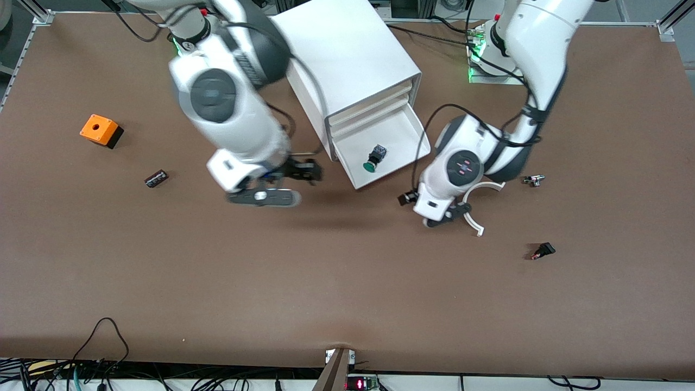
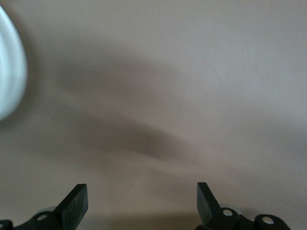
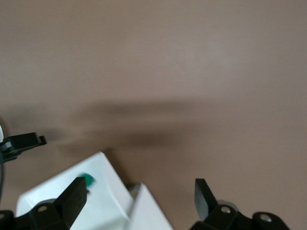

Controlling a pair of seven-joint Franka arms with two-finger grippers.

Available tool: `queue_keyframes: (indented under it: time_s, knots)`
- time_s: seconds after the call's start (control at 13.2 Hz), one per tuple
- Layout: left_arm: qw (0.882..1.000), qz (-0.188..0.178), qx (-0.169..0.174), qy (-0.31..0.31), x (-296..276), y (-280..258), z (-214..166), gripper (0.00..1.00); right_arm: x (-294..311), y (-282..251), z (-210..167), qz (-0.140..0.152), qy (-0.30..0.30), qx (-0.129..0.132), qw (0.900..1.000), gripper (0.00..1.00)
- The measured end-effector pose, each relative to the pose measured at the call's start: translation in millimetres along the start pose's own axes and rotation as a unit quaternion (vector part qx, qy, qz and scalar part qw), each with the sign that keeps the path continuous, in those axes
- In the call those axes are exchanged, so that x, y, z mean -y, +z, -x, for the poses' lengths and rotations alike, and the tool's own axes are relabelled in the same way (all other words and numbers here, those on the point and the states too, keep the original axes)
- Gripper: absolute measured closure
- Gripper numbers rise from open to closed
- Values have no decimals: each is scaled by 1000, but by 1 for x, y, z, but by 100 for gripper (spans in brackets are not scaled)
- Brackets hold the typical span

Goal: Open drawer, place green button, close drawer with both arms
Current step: 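Push the drawer shut with the left gripper while the right gripper retracts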

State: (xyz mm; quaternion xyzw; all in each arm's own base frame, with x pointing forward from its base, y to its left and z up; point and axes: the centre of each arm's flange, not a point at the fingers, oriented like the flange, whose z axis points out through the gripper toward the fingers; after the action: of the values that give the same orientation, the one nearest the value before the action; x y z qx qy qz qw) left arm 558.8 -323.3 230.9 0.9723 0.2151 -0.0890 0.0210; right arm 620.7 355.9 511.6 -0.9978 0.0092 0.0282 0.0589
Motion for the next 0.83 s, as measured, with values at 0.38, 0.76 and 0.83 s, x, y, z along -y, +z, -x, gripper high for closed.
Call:
queue_keyframes:
  time_s: [0.38,0.76,0.83]
  knots:
    - [1000,-16,6,10,-27,36,71,0,-123,-77,-6,2,-132,6,991,0]
    - [997,-18,55,48,-46,48,137,0,-235,-108,43,25,-209,19,977,0]
    - [996,-18,64,54,-50,50,150,0,-256,-110,51,23,-218,14,976,0]
